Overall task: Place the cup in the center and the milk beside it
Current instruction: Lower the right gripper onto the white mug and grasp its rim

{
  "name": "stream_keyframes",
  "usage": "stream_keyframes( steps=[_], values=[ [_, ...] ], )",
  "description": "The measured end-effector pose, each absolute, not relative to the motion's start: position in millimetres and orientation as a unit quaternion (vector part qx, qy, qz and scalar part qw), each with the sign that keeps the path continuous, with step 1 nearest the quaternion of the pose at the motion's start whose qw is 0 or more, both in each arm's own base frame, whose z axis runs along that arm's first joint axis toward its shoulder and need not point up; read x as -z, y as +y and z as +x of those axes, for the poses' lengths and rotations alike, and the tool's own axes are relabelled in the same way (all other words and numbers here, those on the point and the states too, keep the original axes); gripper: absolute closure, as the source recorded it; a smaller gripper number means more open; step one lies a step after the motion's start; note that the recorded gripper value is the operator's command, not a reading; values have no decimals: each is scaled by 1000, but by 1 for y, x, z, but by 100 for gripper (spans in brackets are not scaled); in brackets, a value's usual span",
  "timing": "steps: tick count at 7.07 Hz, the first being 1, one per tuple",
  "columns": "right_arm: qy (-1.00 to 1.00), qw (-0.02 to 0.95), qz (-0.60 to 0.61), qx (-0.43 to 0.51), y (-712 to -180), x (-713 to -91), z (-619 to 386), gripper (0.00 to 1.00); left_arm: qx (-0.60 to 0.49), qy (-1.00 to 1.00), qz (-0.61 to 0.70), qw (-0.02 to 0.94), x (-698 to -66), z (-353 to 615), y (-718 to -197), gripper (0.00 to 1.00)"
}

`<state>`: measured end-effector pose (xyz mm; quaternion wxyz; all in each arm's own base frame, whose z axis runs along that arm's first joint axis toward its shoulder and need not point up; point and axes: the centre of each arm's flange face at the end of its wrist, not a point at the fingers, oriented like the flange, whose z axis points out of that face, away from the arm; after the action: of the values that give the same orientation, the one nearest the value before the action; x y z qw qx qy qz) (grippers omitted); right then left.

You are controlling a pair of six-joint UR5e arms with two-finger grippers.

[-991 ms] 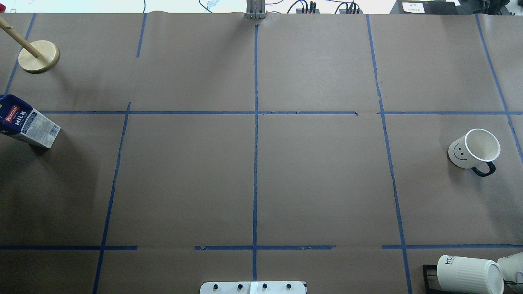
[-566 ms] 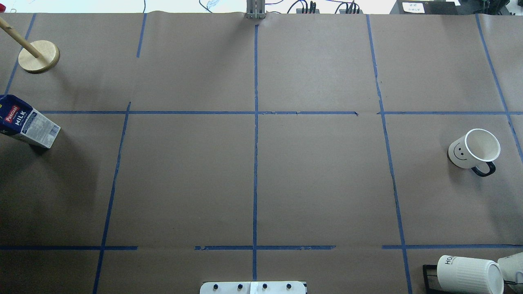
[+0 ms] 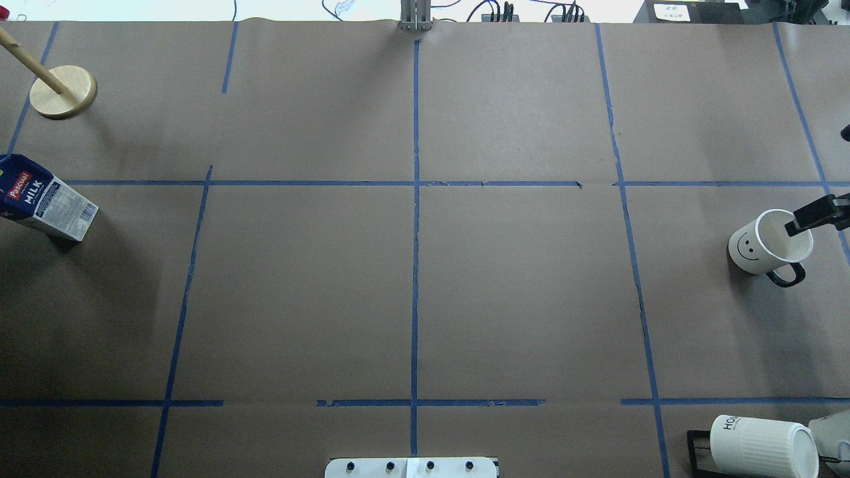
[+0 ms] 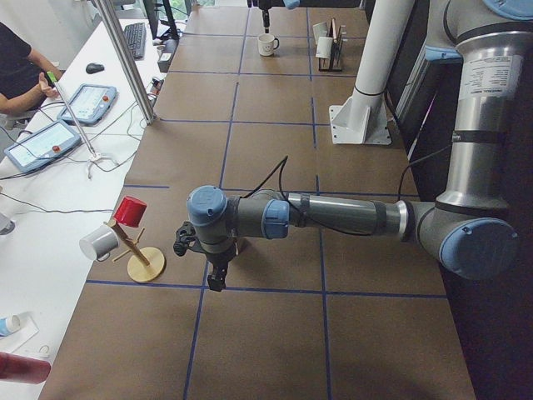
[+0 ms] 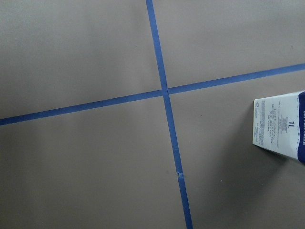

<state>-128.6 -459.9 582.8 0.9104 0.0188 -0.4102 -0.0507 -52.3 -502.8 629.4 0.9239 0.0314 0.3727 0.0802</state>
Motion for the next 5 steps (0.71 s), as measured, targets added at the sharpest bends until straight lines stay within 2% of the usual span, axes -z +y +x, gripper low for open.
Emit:
stream_keyframes(
  steps=[5],
  values=[
    [-418, 908, 30, 20, -449, -581, -139, 10, -69, 373, 24, 925, -634, -52, -500, 0]
  ],
)
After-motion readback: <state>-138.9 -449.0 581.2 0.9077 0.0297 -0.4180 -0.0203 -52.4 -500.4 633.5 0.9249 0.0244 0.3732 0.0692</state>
